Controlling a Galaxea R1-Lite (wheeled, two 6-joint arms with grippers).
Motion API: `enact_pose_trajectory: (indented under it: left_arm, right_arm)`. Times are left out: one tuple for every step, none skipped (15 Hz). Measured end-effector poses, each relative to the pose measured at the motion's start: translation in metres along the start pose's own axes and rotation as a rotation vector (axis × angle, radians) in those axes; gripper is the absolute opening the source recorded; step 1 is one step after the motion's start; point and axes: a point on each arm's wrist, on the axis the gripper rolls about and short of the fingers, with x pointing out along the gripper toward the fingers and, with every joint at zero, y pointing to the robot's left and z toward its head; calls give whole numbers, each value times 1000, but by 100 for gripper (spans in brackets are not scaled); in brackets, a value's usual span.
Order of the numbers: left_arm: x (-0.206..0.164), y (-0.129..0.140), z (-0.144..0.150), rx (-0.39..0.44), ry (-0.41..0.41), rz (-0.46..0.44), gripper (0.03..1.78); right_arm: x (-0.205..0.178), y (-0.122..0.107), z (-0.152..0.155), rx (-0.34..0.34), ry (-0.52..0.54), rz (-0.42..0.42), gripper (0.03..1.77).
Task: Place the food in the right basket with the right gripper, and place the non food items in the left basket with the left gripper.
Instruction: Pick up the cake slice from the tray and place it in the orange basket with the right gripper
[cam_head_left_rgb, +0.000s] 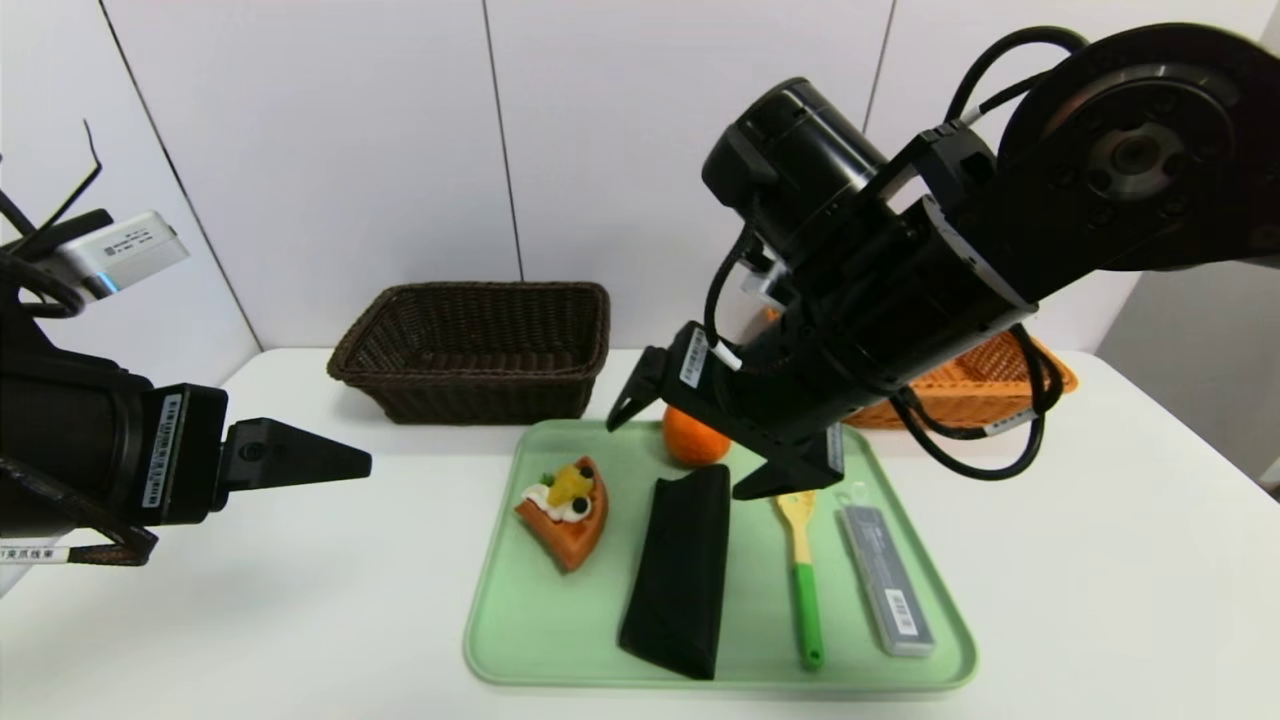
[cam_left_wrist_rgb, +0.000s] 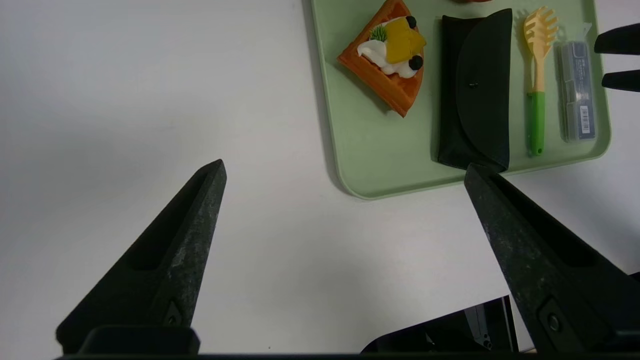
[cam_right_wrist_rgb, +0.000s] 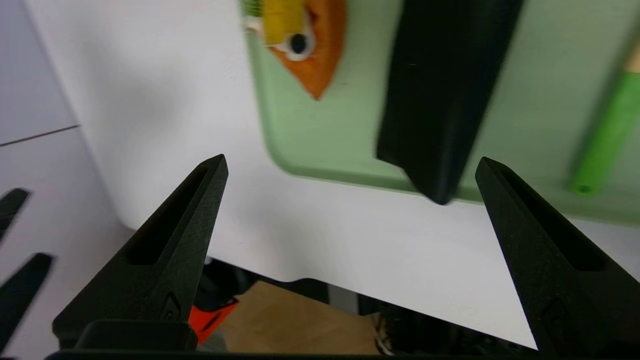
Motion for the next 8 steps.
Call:
enact_pose_trajectory:
  left_arm:
    - [0,0,-1,2,2,-1,169]
    - [-1,0,-2,3,2,-2,169]
    - [-2,0,-3,4,2,-3,169]
    - [-2,0,-4,5,2,-4,169]
    - [-3,1,-5,3,0,-5,169]
    - [-4,1,-5,1,-1,-6,169]
    - [-5,1,-6,0,-2,-6,169]
    - [-5,1,-6,-1,-2,-7,169]
  right_arm:
    - [1,6,-2,0,7,48,171]
    - [4,11,-3,-3,11,81,171]
    - [8,15,-4,1,10,103,171]
    - [13,19,-3,15,3,129,171]
    - [18,22,-1,39,2,159,171]
    - [23,24,0,58,16,175,171]
    - [30,24,0,67,30,170,171]
    - [37,23,0,73,35,158,171]
